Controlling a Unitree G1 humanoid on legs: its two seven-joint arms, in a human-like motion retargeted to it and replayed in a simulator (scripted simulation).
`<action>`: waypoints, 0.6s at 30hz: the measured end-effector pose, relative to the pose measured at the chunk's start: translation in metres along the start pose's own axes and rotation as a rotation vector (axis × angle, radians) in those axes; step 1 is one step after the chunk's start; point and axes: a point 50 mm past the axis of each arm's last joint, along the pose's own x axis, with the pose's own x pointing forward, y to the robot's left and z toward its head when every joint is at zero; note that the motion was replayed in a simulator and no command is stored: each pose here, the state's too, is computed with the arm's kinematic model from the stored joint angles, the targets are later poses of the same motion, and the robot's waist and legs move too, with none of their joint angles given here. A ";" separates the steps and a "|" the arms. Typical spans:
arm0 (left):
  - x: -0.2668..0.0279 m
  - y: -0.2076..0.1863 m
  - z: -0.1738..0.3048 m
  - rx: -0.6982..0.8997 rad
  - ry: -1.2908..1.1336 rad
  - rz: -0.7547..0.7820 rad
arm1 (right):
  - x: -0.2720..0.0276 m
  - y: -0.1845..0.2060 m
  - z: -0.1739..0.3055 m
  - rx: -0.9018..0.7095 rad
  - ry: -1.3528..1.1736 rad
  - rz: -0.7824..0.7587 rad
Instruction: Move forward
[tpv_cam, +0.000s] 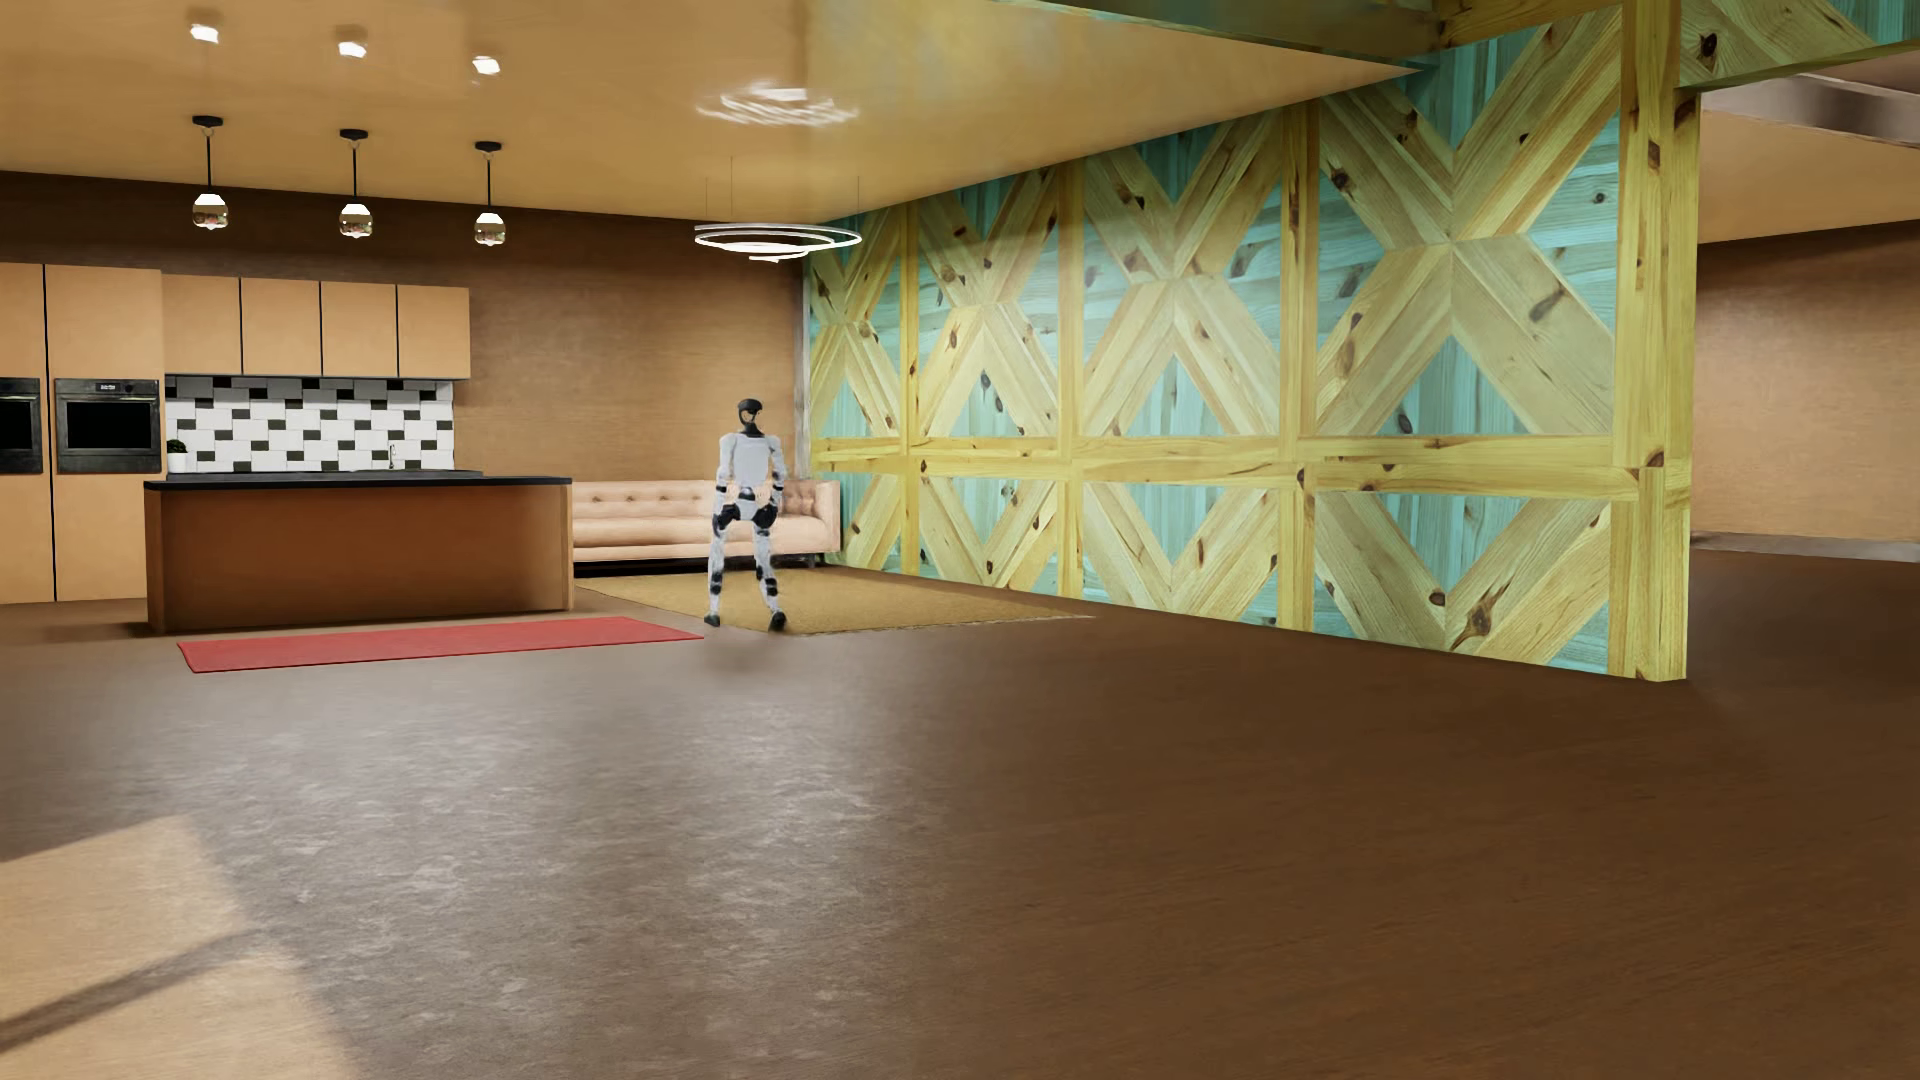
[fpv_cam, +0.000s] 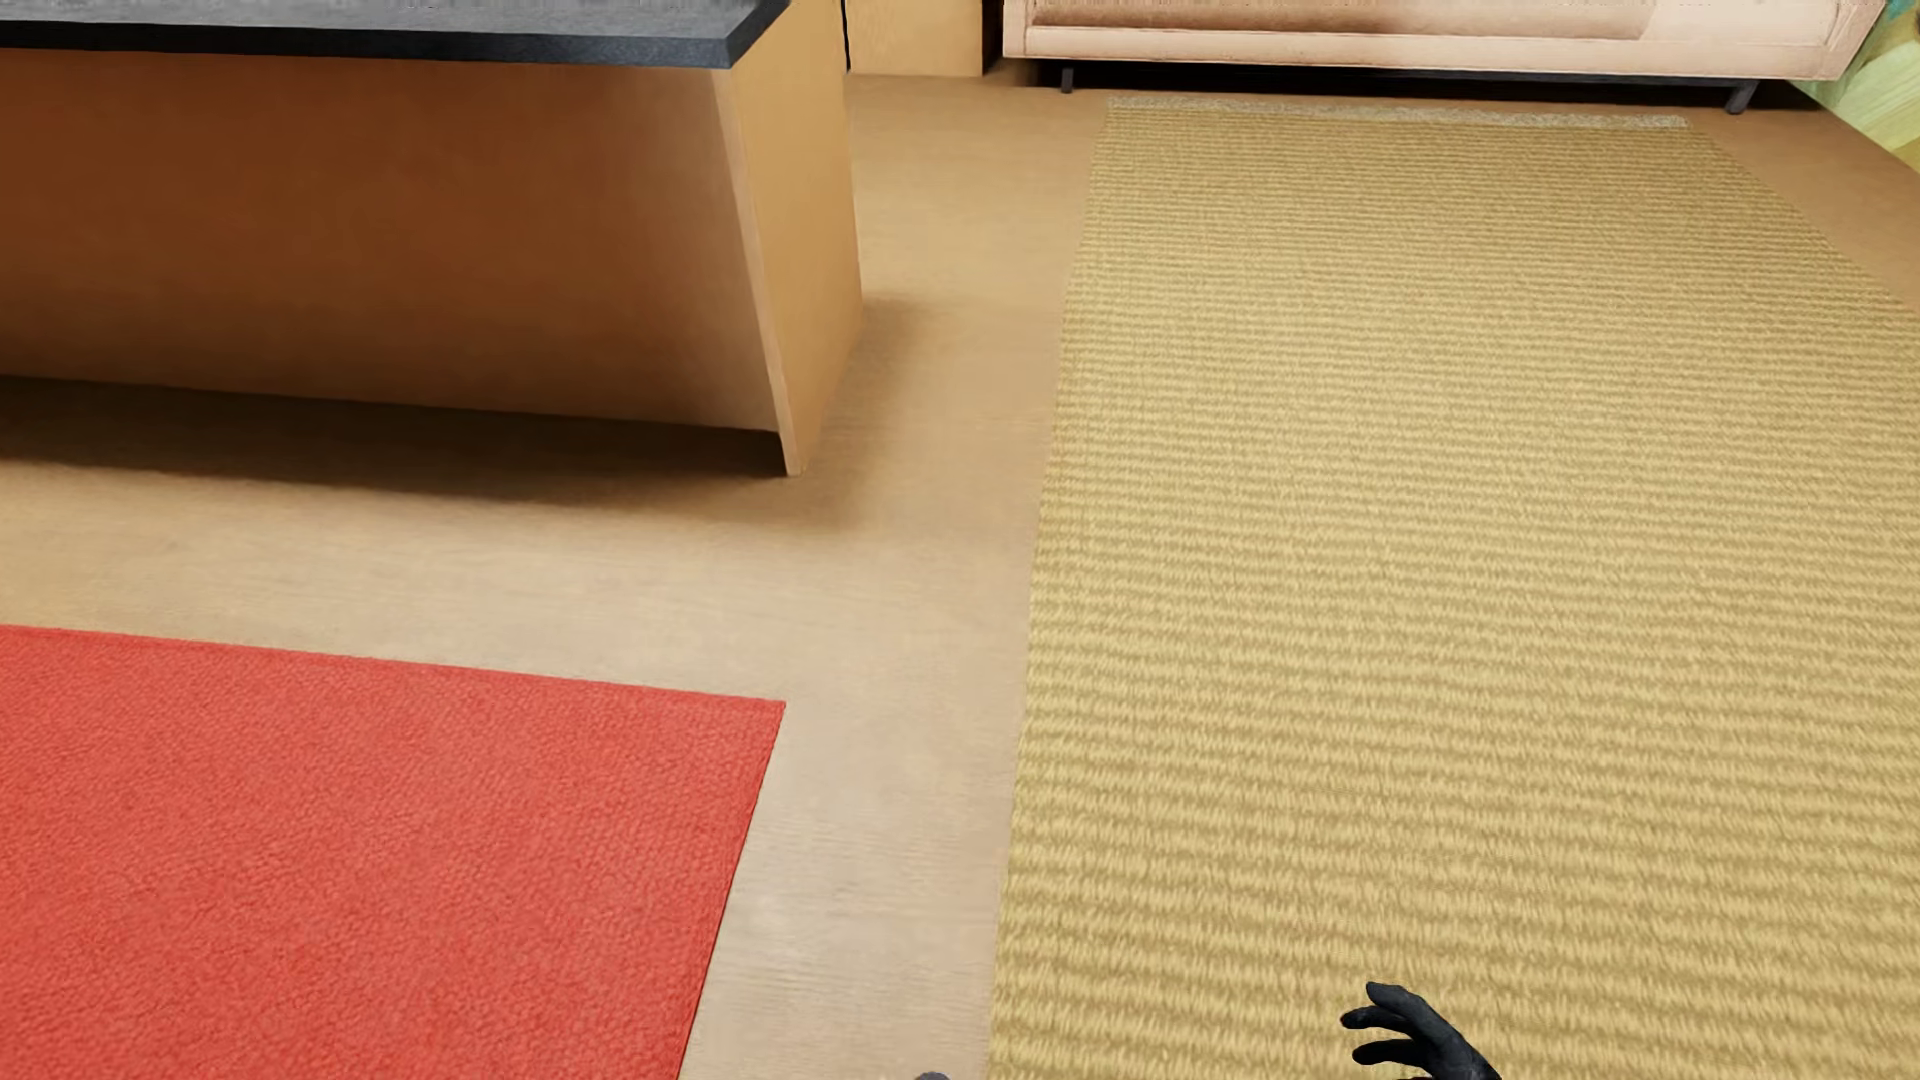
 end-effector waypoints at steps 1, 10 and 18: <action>-0.001 -0.007 -0.008 0.006 0.025 -0.019 | -0.002 0.000 -0.007 0.019 0.018 -0.006; 0.002 0.041 0.069 -0.035 -0.217 0.107 | -0.029 0.053 -0.081 -0.008 0.271 0.142; -0.034 0.116 0.175 -0.076 -0.583 0.304 | -0.068 0.079 -0.139 -0.067 0.466 0.241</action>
